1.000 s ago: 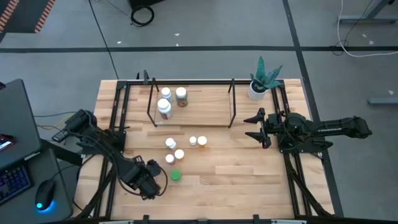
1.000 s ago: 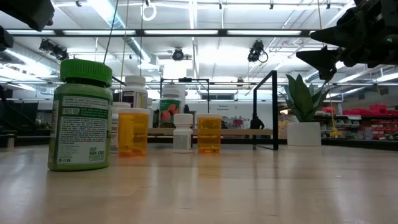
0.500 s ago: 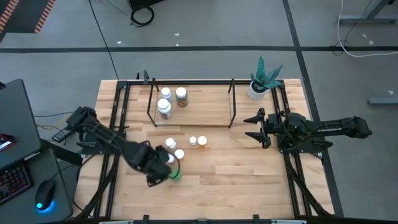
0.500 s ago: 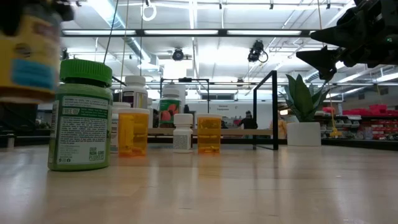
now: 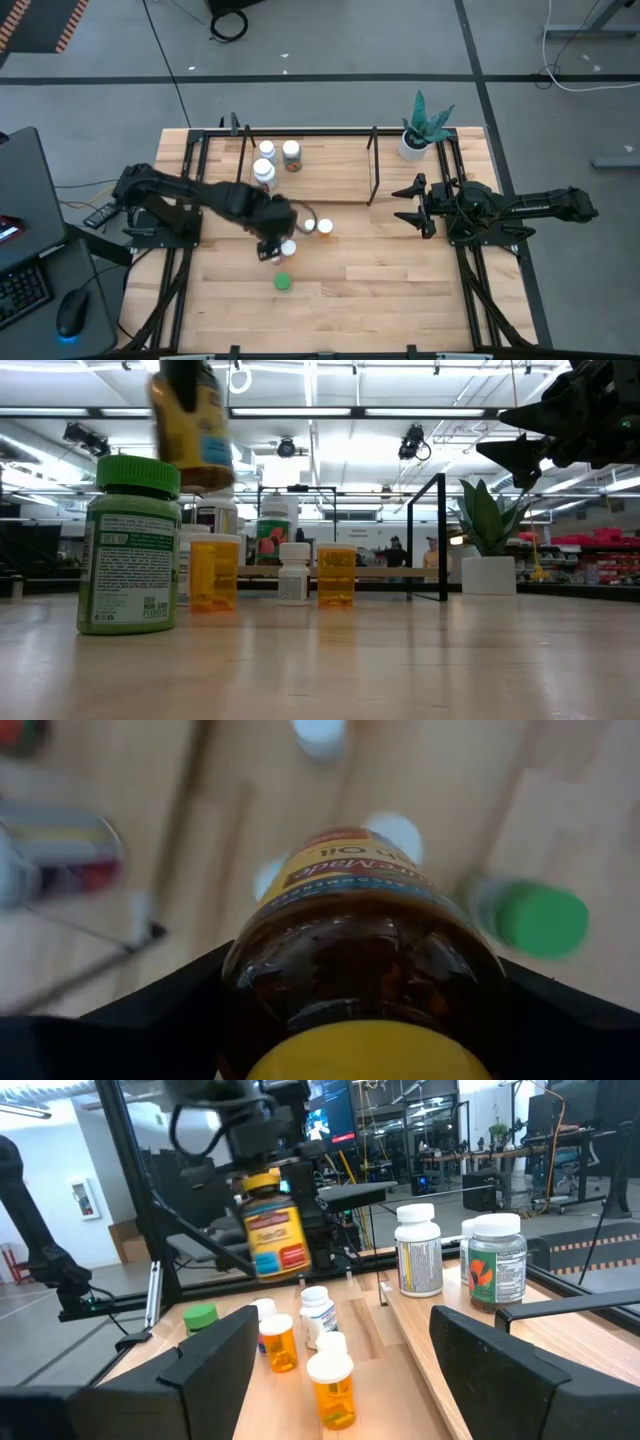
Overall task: Pick and place medicine bottles onto shelf by color
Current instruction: Put the yellow bottle on the shelf
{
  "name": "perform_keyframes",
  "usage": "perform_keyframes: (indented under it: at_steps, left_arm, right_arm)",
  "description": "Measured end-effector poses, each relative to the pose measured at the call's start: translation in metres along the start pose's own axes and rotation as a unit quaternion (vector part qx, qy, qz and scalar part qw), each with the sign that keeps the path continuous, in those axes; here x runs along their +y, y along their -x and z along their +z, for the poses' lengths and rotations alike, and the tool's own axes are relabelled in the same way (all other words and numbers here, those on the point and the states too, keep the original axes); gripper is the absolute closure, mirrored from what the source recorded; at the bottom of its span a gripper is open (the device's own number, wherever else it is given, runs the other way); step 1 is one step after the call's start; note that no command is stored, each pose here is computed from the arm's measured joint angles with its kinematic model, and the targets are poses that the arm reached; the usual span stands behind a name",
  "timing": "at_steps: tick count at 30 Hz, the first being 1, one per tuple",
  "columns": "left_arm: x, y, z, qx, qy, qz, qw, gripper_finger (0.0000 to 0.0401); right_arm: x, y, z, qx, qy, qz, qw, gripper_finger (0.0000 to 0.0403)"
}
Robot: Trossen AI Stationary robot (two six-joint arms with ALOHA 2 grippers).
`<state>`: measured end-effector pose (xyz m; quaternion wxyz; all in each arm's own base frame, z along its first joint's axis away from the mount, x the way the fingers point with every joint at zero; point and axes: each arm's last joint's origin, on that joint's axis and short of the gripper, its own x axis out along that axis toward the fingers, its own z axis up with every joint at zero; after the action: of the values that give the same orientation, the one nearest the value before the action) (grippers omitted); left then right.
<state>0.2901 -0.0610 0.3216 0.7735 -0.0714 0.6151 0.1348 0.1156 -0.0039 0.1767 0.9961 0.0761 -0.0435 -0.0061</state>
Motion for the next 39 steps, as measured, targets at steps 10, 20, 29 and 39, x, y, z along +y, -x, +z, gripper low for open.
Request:
perform_keyframes:
  at_steps: [10,20,29,39]
  left_arm:
    - [0.047,-0.007,0.034,-0.058,-0.042,0.002,0.997,0.0061]
    - [0.092,-0.012,0.052,-0.087,-0.052,-0.002,0.995,0.006]
    - [0.107,-0.018,0.086,-0.088,-0.089,0.003,0.992,0.006]
    - [0.126,-0.042,0.116,-0.002,-0.118,0.02,0.993,0.006]
  right_arm:
    - [0.0,0.0,0.0,0.0,0.0,0.0,1.0,0.01]
    - [0.0,0.0,0.0,0.0,0.0,0.0,1.0,0.01]
    - [0.0,0.0,0.0,0.0,0.0,0.0,1.0,0.01]
    - [0.0,0.0,0.0,0.0,0.0,0.0,1.0,0.01]
